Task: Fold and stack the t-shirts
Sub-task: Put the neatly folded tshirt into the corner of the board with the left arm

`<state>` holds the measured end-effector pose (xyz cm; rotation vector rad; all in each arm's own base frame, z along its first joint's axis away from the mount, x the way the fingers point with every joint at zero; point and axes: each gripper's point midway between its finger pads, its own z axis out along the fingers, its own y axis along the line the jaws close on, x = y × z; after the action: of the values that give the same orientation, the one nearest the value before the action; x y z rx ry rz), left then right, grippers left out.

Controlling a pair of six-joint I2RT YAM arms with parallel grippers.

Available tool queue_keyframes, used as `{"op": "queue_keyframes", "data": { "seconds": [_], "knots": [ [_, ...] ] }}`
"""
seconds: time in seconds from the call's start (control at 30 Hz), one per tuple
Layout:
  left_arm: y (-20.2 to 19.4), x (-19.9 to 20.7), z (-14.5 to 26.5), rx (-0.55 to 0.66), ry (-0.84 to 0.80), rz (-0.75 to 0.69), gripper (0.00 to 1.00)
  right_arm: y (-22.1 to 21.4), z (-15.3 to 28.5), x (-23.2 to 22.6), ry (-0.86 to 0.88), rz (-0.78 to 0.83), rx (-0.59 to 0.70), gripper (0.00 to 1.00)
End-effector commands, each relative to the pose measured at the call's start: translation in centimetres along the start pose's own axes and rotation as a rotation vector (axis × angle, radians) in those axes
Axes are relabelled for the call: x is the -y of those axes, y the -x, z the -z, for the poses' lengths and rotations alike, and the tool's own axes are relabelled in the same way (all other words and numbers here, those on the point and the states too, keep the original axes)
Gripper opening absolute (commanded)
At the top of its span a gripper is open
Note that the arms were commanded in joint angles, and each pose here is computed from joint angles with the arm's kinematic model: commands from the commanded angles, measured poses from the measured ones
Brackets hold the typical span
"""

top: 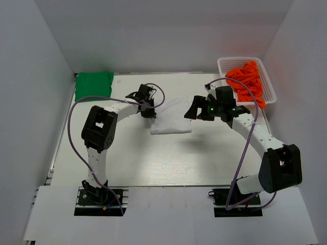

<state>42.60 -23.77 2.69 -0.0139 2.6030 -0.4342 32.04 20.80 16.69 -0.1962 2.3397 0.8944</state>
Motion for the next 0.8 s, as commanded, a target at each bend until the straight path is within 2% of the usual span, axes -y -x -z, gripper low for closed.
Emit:
{"op": "queue_keyframes", "data": {
  "seconds": [0.0, 0.07, 0.13, 0.2, 0.3, 0.77],
  "knots": [
    [4.1, 0.2, 2.9, 0.133, -0.003, -0.108, 0.0, 1.0, 0.8, -0.3, 0.003, 0.032, 0.044, 0.9],
    [7.0, 0.9, 5.3, 0.225, -0.002, -0.187, 0.0, 1.2, 1.0, -0.4, 0.004, 0.034, 0.054, 0.9],
    [8.3, 1.1, 6.6, 0.266, 0.002, -0.259, 0.0, 1.2, 1.0, -0.3, 0.002, 0.034, 0.054, 0.9],
    [9.5, 0.9, 8.3, 0.31, 0.026, -0.395, 0.0, 1.2, 1.0, -0.1, 0.0, 0.032, 0.053, 0.9],
    [10.9, -1.1, 9.3, 0.356, 0.098, -0.466, 0.0, 1.1, 0.9, -0.2, 0.005, 0.028, 0.048, 0.9],
    [19.2, -9.1, 17.3, 0.56, 0.27, -0.586, 0.0, 3.7, 1.5, -1.8, 0.042, 0.041, 0.08, 0.9]
  ]
}}
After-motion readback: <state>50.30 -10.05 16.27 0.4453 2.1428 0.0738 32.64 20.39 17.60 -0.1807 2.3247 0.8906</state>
